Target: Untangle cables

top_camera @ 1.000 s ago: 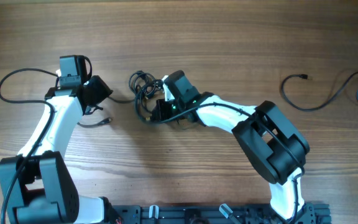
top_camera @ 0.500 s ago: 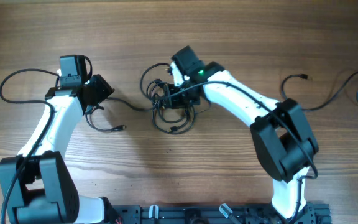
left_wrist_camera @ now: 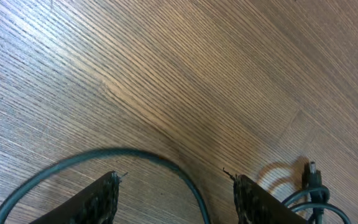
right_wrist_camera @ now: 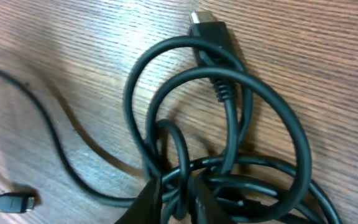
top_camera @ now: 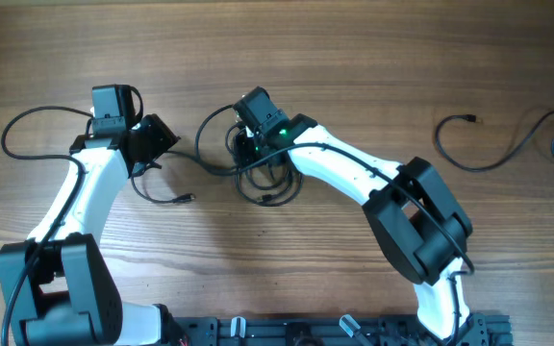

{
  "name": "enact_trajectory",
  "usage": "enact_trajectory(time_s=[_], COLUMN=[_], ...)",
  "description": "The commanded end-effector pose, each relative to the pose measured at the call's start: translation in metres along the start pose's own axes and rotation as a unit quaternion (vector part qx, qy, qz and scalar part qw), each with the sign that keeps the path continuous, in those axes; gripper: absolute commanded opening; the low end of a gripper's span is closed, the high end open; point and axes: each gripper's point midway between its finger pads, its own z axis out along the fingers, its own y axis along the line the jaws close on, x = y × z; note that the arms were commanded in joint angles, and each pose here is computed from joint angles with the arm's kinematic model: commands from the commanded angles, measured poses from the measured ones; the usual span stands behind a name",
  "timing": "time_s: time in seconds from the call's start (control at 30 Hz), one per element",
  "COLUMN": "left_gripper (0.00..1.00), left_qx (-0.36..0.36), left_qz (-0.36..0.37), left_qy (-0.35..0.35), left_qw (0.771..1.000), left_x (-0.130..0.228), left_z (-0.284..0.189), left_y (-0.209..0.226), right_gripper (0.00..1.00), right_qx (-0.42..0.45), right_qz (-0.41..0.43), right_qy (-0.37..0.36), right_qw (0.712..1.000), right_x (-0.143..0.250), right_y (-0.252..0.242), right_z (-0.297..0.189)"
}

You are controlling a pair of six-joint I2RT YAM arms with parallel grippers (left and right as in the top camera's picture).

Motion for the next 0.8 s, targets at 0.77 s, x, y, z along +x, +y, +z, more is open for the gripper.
enact_trajectory(time_s=[0.77], left_gripper=[0.63], left_qx=[0.174], left_qz=[0.108], left_qy=[0.057], left_qw=[0.977], left_x=[0.021], left_z=[-0.013], left_y=[-0.058], right_gripper=[0.04], right_qx=[-0.446], right_qz=[0.03], right_qy=[0.091], right_qw=[0.89], right_x=[-0.021], right_y=[0.041], right_z=[-0.068])
